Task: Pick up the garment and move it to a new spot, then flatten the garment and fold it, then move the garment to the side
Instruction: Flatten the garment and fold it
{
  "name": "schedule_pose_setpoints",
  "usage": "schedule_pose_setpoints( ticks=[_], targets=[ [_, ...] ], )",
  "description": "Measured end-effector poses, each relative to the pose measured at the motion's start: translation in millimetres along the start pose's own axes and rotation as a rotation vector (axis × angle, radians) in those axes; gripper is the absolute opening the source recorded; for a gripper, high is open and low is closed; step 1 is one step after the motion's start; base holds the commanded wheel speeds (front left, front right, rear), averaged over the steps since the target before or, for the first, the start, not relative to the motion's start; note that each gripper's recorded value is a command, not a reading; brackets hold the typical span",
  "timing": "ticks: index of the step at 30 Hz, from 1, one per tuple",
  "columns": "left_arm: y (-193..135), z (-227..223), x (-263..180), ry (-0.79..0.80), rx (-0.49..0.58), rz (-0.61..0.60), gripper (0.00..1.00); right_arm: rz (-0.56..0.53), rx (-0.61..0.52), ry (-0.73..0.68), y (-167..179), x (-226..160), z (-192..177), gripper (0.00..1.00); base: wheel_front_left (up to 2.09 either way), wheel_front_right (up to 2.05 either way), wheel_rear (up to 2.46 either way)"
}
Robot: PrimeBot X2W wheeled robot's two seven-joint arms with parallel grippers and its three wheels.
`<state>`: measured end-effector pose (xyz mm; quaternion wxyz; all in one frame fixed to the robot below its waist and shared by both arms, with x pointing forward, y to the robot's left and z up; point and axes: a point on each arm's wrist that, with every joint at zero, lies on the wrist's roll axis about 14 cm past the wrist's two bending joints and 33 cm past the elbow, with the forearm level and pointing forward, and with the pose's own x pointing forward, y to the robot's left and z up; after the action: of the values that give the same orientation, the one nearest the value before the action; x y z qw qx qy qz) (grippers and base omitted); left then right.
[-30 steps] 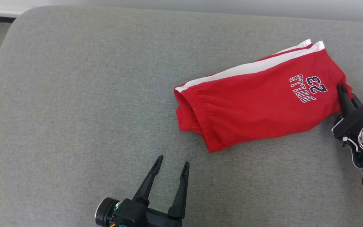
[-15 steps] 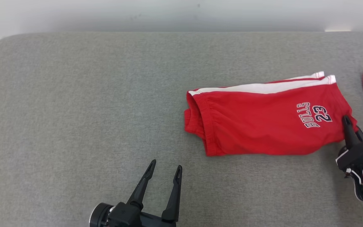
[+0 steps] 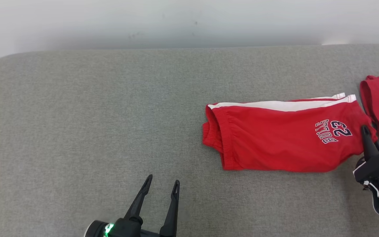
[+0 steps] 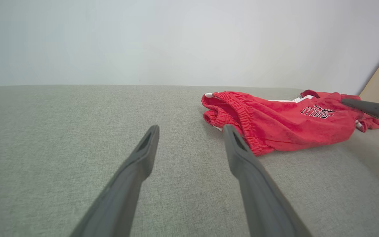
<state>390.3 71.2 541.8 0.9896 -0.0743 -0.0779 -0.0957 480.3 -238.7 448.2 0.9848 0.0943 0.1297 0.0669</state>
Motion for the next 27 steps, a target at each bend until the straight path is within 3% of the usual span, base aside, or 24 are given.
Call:
schedule_pose_setpoints(
  ticks=[16,22,27],
  targets=[
    [43,13,-40,-0.009,0.054,0.162,1.0,0.356,-0.152,-0.109,132,22,39,0.0,0.0,0.0,0.0],
    [57,20,-56,-0.02,0.061,0.213,1.0,0.524,-0.18,-0.1,199,17,31,0.0,0.0,0.0,0.0],
    [62,20,-65,-0.015,0.057,0.236,1.0,0.608,-0.207,-0.056,228,8,12,0.0,0.0,0.0,0.0]
  ],
)
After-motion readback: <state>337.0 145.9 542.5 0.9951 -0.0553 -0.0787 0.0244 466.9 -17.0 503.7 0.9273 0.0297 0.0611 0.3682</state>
